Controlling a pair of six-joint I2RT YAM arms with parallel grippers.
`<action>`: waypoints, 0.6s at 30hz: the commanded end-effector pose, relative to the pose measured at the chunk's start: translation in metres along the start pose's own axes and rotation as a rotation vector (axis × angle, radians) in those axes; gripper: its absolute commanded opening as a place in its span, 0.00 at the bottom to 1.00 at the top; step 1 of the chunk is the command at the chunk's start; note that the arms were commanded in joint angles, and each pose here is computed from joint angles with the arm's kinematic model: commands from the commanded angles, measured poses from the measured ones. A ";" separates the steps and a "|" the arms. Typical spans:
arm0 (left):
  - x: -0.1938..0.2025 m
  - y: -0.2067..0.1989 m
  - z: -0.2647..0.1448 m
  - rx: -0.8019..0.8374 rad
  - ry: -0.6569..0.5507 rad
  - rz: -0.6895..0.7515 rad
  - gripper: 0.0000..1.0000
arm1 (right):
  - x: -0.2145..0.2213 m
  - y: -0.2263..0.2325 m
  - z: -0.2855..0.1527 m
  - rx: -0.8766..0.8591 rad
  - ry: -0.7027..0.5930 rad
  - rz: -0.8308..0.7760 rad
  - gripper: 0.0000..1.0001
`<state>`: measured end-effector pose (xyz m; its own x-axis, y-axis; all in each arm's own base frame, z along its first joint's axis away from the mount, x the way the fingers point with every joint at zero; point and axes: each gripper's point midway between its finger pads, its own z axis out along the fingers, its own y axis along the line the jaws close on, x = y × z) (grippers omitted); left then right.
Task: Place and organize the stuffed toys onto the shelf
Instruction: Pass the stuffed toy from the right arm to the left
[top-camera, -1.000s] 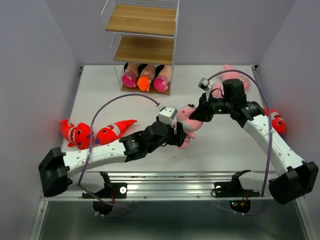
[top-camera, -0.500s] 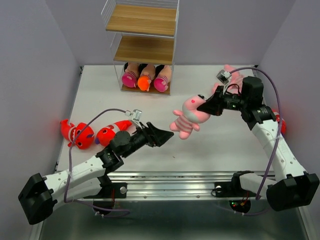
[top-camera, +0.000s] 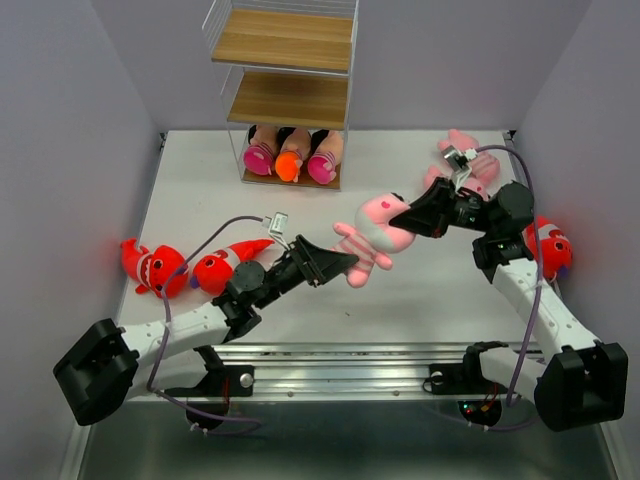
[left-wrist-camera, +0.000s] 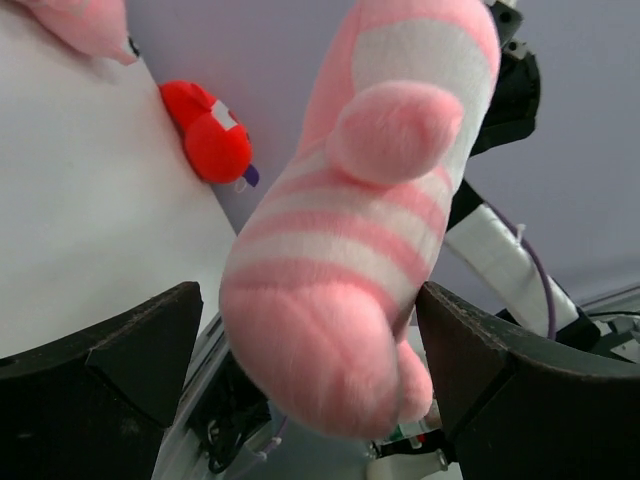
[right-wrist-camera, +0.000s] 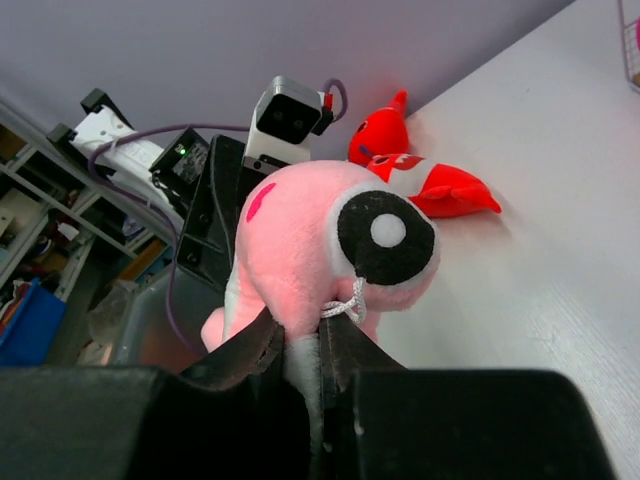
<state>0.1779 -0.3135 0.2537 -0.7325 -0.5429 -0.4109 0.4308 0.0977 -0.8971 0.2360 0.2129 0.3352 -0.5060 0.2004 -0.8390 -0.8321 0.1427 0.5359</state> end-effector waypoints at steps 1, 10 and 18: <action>-0.024 -0.068 0.007 0.220 -0.051 0.010 0.97 | -0.018 0.033 -0.003 -0.100 -0.055 -0.095 0.01; -0.021 -0.074 0.008 0.260 -0.032 -0.014 0.57 | -0.007 0.029 -0.005 -0.081 -0.072 -0.088 0.01; -0.027 -0.074 0.009 0.204 -0.046 0.074 0.00 | -0.003 0.017 -0.005 -0.039 -0.048 -0.140 0.10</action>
<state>0.1726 -0.3207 0.2853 -0.7437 -0.5369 -0.3982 0.4721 -0.0001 -0.8815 0.2215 0.2118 0.3404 -0.4589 0.2320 -0.8577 -0.8651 0.1034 0.4908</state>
